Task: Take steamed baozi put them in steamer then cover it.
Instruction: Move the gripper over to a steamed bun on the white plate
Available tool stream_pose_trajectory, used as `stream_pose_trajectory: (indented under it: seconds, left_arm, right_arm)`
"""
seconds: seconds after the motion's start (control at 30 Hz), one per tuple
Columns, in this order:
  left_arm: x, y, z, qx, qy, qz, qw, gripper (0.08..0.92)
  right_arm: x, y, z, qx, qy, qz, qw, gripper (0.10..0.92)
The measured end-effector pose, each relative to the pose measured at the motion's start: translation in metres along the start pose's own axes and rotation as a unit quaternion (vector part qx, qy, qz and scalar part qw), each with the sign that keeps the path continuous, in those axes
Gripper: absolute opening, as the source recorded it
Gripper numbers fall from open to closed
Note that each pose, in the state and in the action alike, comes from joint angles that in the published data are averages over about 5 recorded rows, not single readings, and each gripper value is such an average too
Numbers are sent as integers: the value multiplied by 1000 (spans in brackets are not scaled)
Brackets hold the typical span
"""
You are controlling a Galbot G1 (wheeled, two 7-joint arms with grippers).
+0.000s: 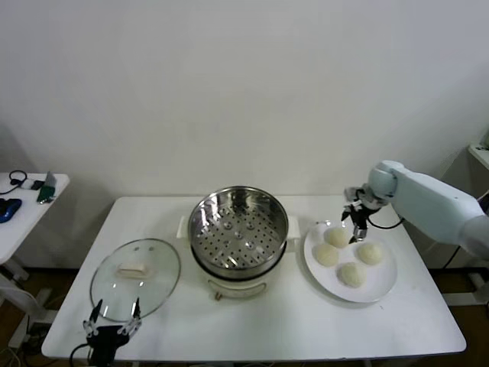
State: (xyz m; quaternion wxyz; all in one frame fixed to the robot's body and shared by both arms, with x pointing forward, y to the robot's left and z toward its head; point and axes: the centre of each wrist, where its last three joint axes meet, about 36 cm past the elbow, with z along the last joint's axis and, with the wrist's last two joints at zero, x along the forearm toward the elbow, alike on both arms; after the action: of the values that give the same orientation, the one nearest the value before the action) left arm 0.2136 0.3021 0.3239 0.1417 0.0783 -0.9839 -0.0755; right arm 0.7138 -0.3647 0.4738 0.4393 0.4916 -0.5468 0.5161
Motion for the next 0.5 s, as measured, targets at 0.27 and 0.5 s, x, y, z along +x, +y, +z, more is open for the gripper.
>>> stream_pose_trajectory:
  seconds: [0.27,0.5]
  left_arm:
    - [-1,-1,0,1,-1,-1,1000,823]
    - [0,-1,2,2,0,-6,1000,823]
  right_arm:
    - [-16,-4,-4,-4,5,3,1000,807]
    - [-20,-4,-5,-7,6,-1,1000,687]
